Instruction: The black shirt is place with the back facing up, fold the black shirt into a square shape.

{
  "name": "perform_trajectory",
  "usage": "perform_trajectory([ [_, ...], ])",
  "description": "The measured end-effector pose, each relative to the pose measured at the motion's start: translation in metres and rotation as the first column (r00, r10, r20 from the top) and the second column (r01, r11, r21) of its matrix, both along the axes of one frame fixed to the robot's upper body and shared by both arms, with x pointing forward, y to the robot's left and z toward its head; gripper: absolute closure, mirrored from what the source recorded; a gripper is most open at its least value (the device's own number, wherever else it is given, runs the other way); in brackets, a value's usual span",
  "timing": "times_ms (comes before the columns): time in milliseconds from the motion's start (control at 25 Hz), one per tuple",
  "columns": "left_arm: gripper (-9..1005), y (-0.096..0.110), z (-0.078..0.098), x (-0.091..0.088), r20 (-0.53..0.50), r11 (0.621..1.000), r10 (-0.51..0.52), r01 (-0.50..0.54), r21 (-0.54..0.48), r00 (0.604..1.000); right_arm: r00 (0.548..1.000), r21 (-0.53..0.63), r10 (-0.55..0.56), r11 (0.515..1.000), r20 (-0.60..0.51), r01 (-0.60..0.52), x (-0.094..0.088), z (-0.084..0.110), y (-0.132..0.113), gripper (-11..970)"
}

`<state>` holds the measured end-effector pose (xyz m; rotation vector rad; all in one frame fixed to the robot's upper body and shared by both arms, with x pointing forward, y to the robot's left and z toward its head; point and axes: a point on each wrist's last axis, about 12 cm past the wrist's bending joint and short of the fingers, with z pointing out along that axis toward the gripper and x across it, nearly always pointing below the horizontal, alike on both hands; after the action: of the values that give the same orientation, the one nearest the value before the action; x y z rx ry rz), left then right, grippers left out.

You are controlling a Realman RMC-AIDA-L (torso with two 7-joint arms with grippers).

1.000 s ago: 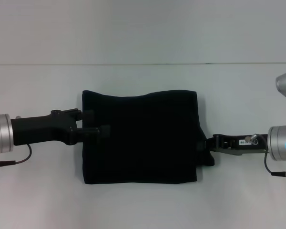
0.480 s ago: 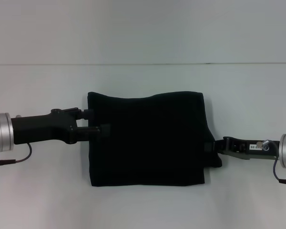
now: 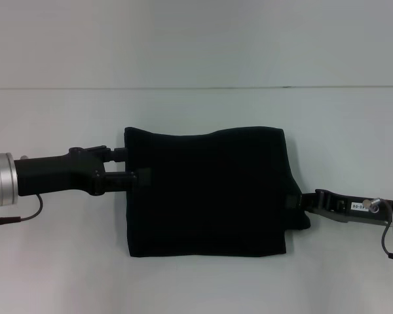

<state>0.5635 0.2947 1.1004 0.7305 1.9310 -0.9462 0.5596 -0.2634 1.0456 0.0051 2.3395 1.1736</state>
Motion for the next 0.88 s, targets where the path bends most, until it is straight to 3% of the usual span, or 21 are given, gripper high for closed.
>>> perform_trajectory([
  [880, 122, -0.002, 0.002, 0.003, 0.01, 1.0, -0.006, 0.006, -0.002, 1.0, 0.999, 0.044, 0.033, 0.998, 0.007, -0.033, -0.012, -0.005, 0.002, 927],
])
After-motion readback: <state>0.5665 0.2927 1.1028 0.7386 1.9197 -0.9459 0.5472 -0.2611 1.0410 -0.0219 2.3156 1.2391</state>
